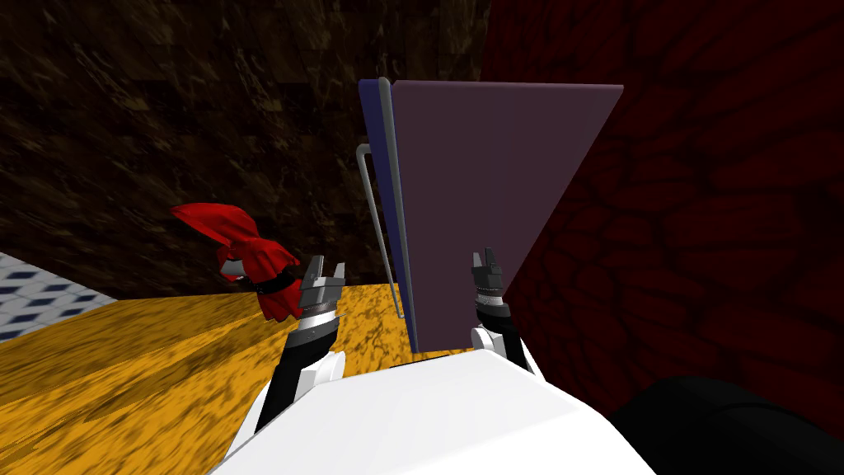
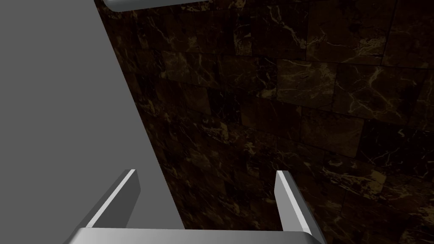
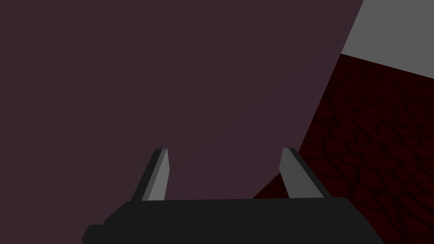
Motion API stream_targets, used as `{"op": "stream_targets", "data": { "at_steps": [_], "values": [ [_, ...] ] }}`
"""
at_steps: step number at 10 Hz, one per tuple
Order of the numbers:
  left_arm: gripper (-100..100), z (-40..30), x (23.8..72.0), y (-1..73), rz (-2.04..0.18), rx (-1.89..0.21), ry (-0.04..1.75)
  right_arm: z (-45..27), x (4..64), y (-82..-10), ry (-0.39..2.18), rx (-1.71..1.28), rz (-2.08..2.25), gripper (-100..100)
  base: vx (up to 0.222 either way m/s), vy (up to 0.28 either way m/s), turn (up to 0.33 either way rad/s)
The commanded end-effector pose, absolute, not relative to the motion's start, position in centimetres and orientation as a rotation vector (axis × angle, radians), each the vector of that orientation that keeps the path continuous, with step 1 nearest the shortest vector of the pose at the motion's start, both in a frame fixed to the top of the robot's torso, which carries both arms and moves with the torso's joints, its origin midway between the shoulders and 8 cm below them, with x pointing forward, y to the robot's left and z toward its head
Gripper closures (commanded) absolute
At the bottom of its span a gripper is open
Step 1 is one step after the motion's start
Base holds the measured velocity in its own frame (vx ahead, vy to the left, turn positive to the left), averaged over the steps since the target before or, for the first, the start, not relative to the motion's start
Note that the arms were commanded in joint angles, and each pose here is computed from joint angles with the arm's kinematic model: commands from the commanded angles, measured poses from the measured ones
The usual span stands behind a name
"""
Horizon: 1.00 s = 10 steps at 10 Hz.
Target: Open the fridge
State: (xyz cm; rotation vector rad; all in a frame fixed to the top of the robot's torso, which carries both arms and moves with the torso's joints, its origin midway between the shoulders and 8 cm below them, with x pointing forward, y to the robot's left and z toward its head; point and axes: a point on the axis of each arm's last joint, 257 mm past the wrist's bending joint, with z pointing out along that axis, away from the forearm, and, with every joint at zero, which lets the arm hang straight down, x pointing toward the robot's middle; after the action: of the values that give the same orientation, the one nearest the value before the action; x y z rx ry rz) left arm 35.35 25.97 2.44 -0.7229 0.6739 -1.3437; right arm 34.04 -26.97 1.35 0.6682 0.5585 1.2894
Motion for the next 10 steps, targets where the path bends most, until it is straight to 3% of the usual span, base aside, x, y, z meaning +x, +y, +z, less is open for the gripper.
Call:
{"op": "stream_targets", "data": {
  "at_steps": [1, 9, 10],
  "values": [
    [0, 2.44, 35.35, 25.97, -1.344, -0.723, 0.674, 1.35, 34.04, -26.97, 0.558, 0.668, 1.289, 0, 0.000, 0.000, 0.000],
    [0, 2.46, 35.34, 25.97, -1.344, -0.723, 0.674, 1.37, 34.03, -26.97, 0.558, 0.668, 1.289, 0, 0.000, 0.000, 0.000],
    [0, 2.46, 35.34, 25.97, -1.344, -0.723, 0.674, 1.10, 34.31, -26.50, 0.603, 0.639, 1.281, -100, 0.001, 0.023, -0.003]
  ]
}}
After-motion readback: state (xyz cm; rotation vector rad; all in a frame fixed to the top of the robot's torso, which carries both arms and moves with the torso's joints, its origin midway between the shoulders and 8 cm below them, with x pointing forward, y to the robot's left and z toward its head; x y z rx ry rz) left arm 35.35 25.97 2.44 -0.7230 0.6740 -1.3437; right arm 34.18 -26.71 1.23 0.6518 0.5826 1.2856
